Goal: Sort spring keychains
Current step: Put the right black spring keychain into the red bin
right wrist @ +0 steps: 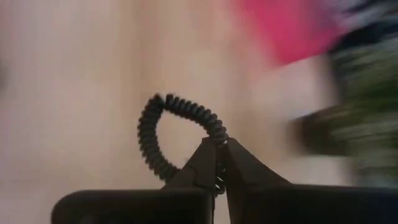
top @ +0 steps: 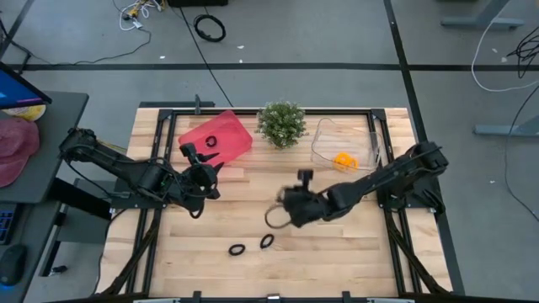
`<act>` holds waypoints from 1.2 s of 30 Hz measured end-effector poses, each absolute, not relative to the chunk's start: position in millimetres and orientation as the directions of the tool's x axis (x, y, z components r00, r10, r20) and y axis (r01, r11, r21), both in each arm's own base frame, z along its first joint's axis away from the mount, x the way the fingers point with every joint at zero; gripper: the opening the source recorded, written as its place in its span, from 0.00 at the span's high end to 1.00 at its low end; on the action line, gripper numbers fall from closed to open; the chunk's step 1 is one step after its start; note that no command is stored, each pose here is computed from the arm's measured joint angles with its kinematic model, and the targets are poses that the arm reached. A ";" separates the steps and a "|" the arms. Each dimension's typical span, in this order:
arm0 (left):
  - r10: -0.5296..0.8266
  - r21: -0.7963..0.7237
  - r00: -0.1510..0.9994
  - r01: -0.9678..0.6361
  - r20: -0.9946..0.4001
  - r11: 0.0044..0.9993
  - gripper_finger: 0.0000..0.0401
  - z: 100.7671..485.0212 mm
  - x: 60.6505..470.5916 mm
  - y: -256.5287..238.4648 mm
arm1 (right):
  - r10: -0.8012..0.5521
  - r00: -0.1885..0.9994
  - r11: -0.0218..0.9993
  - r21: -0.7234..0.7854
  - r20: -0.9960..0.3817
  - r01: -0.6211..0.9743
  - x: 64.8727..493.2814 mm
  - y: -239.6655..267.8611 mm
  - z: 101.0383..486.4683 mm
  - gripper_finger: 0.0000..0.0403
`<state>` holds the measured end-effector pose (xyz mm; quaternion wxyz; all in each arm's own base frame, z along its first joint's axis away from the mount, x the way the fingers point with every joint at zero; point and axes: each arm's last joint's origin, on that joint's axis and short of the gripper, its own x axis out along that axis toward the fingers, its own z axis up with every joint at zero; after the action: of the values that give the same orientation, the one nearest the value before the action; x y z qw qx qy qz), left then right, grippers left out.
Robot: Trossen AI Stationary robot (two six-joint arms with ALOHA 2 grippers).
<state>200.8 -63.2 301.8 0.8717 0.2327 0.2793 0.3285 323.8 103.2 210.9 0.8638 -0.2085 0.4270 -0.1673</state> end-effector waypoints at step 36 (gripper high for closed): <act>0.500 0.352 0.776 -0.377 -0.384 0.856 0.61 308.0 220.5 -74.6 | -0.734 0.679 0.302 -0.892 0.008 0.337 407.2 100.8 276.9 0.99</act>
<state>220.5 -74.6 308.0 0.9336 0.1288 0.2379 0.2350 407.2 100.8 276.9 0.7801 -0.4808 0.2063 -0.3432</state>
